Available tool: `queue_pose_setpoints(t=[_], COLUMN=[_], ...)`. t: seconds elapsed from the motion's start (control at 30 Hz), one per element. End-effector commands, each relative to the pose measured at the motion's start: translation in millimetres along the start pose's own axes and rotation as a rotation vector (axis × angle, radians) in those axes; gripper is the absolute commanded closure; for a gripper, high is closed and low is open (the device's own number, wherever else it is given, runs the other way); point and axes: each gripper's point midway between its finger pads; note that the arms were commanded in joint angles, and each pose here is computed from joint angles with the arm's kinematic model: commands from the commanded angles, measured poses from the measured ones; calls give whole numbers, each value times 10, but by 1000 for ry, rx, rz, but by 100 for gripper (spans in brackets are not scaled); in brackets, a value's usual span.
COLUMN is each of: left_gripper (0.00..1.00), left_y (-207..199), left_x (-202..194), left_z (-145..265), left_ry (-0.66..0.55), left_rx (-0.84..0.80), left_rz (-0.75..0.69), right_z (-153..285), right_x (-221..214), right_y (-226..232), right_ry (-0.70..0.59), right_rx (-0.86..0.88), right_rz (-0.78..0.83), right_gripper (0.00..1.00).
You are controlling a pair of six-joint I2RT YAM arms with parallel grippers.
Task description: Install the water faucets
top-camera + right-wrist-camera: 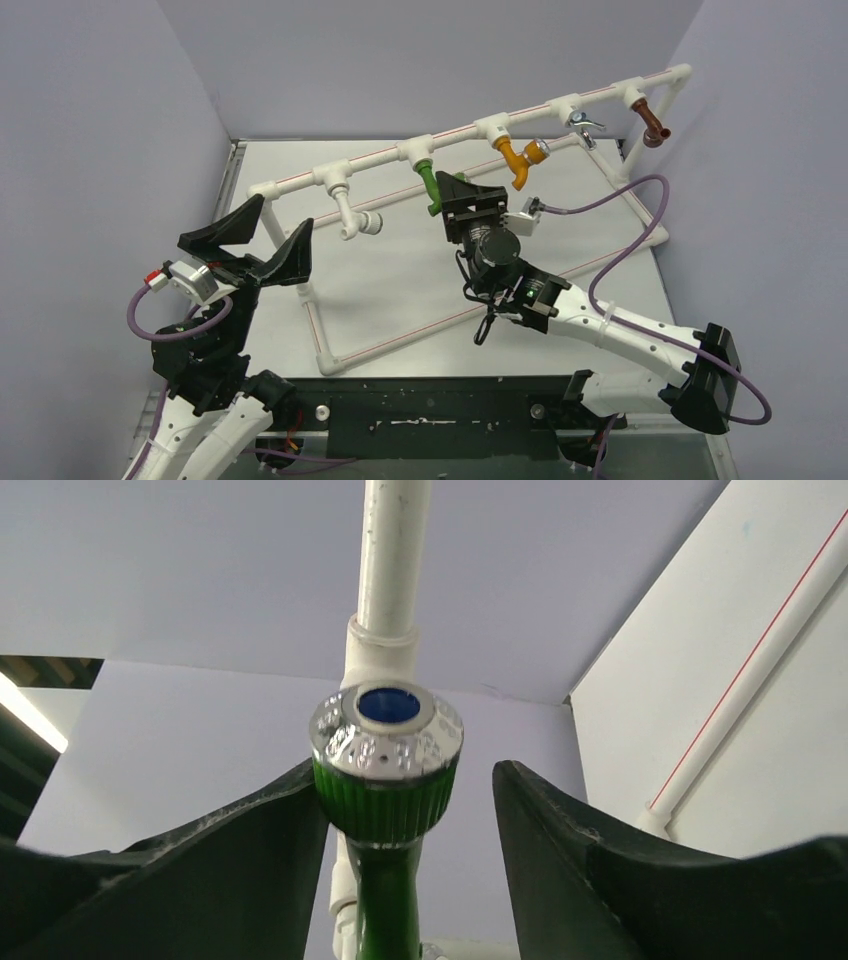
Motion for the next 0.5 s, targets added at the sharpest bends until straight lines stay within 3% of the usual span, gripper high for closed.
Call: queue_pose_setpoints(t=[0.0, 0.47], left_gripper=[6, 6], left_y=[-41, -36], left_x=[92, 84], left_z=[-16, -21], left_ry=[-27, -25], left_rx=[-14, -13], left_rz=[-3, -6], right_z=[-20, 182], right_x=[205, 185], right_y=[56, 233], right_ry=[-61, 41], right_rx=[10, 124], right_rz=[10, 104], right_gripper=[37, 21])
Point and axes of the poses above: each gripper's point midway between its finger pads, its own z axis back along the fingers, its own y axis along the line the jaws close on, x = y × z, and after that the axes turned 10 degrees about z, right-handed
